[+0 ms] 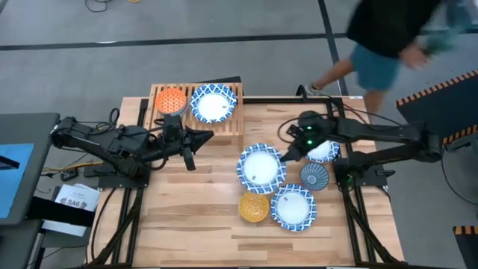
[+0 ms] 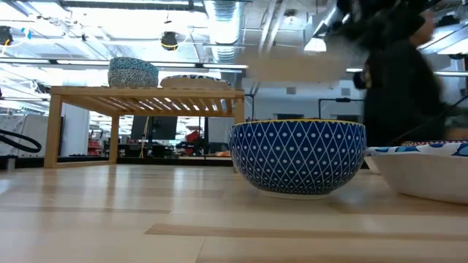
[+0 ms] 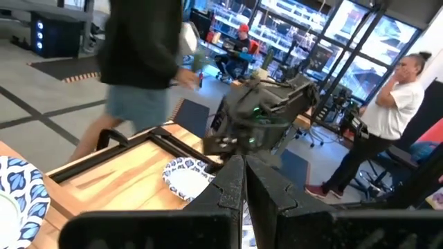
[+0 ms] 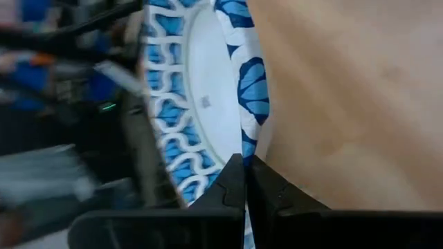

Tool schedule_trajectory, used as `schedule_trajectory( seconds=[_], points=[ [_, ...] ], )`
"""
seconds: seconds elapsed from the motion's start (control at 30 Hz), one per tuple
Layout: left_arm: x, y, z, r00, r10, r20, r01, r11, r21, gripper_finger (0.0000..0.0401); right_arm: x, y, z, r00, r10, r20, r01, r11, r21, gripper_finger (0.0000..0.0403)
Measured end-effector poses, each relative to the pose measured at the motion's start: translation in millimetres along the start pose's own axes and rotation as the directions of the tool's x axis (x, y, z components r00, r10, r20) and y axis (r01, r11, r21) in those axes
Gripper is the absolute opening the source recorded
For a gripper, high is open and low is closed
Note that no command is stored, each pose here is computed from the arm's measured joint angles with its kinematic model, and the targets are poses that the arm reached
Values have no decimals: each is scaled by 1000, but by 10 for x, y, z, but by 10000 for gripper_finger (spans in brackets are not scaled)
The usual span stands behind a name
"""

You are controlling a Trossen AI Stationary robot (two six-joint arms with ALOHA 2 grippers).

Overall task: Place and stack bowls onto a shelf
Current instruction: Stack the large white bowl on top of the white bowl on the shelf

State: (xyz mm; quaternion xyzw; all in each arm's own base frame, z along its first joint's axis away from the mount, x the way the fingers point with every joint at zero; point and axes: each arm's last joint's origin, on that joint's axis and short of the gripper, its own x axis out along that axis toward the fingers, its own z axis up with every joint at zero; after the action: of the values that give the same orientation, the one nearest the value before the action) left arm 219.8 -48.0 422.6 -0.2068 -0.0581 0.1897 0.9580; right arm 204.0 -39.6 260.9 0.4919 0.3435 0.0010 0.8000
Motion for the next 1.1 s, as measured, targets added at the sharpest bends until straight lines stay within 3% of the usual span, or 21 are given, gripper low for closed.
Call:
schedule_trajectory(
  seconds=[0.2,0.33,0.57,0.73,0.87,1.1],
  points=[
    [-3,-20,62,998,-8,55,10,1000,-26,0,-27,300,-188,988,139,-65,-140,990,-3,21],
    [-8,-40,120,994,-26,104,29,999,-30,0,19,567,-40,985,170,15,-169,985,-39,21],
    [-15,-61,168,988,-57,142,59,998,-15,0,-138,968,703,964,167,206,-135,978,-160,22],
    [-15,-62,168,988,-59,141,63,998,-23,0,-284,1091,1318,951,92,296,-27,976,-215,21],
    [-17,-66,171,987,-70,141,76,996,-36,0,-297,994,1748,947,-5,322,67,981,-181,21],
    [-31,-93,215,976,-144,163,153,987,-46,0,-200,646,2345,926,-88,366,115,992,-53,21]
  ],
)
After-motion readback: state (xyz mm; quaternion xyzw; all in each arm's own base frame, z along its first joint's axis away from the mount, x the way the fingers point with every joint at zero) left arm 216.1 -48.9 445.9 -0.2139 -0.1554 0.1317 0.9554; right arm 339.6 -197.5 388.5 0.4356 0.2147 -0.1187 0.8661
